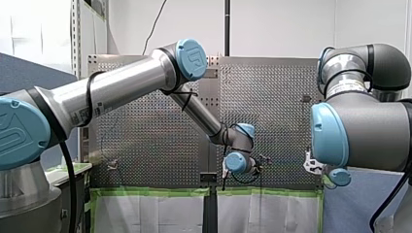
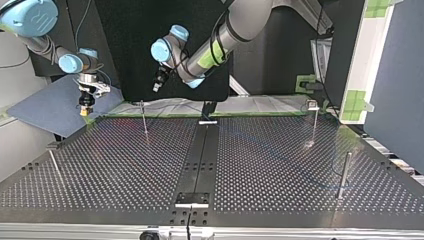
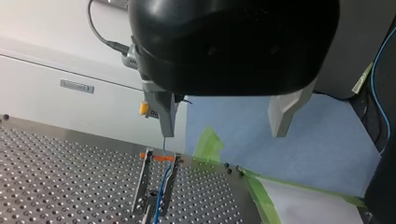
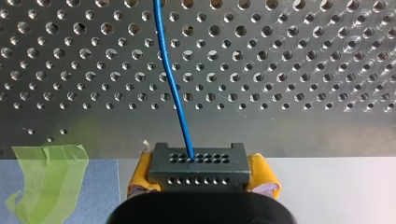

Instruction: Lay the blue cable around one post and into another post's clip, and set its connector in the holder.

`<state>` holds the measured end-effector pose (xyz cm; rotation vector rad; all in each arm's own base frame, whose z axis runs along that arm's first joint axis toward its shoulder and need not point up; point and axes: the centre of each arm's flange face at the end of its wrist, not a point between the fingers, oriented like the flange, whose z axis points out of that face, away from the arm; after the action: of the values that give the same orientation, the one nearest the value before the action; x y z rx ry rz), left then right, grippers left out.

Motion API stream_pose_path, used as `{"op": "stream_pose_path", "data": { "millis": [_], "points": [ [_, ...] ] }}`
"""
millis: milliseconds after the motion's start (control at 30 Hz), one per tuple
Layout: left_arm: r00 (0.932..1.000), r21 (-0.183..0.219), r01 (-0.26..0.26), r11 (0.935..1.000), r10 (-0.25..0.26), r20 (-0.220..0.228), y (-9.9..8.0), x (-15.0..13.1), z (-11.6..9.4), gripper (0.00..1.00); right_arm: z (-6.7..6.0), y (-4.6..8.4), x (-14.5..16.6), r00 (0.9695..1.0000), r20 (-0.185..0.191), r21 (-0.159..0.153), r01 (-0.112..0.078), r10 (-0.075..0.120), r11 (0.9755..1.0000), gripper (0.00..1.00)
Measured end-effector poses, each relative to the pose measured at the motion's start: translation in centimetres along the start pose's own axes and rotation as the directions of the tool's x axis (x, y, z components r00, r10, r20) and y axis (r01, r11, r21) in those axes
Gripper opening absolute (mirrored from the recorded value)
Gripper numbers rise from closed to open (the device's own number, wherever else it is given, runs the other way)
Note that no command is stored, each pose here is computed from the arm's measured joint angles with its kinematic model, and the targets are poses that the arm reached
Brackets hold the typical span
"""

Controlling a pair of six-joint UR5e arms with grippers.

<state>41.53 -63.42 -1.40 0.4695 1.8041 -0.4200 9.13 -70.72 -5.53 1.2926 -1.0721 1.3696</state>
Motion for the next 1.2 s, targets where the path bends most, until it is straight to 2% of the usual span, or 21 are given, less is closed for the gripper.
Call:
{"op": "stream_pose_path", "data": {
  "millis": [767,1000,1200],
  "points": [
    [1.0,-0.007,-0.001,1.0,0.001,0.0,0.4,-0.1,0.2,1.0,0.0,-0.1,0.0,1.0,0.0,0.001,0.0,0.0,1.0,0.26],
    [0.9994,-0.045,-0.031,0.9985,0.03,-0.014,0.9,-0.4,-0.7,1.0,0.0,0.2,0.0,1.0,0.0,-0.002,0.0,0.0,1.0,0.26],
    [0.9995,-0.063,-0.025,0.9977,0.026,0.019,1.3,-2.2,-1.8,1.0,0.0,0.0,0.0,1.0,0.0,0.001,0.0,0.0,1.0,0.26]
  ]
}}
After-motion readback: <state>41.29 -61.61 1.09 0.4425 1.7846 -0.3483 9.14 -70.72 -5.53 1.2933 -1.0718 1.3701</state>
